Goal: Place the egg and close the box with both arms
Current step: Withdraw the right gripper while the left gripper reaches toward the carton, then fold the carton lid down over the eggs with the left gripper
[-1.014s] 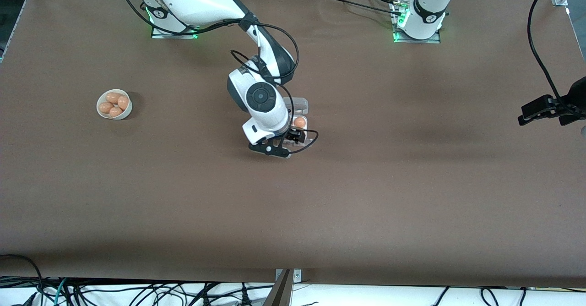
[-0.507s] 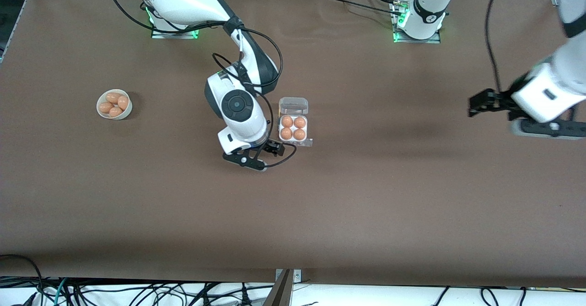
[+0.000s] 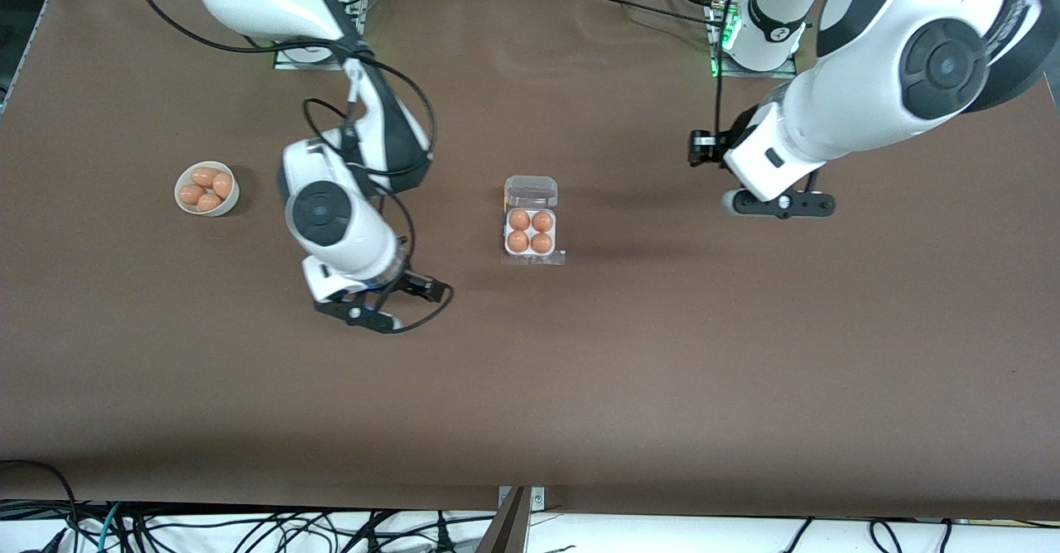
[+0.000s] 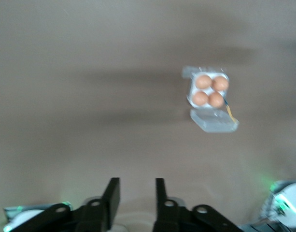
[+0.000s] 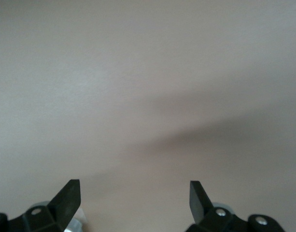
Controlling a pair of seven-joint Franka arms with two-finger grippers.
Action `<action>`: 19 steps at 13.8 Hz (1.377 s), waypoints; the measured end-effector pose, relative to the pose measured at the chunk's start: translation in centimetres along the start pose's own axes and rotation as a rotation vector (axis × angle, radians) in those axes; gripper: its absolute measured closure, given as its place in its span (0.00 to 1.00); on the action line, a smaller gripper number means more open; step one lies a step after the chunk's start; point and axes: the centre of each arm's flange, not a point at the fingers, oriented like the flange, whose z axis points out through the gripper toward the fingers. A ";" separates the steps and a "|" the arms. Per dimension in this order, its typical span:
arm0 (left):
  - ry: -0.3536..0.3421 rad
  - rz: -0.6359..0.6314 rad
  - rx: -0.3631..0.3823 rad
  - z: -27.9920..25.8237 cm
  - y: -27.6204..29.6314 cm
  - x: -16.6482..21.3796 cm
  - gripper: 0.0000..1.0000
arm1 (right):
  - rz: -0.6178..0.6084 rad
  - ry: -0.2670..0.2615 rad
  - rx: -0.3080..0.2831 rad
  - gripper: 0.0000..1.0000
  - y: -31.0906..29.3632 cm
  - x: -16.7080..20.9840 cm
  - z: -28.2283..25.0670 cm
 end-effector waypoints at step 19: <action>-0.365 0.041 0.127 32.2 16.5 0.2 0.96 | -0.206 0.144 -0.073 0.00 28.4 -2.0 -28.1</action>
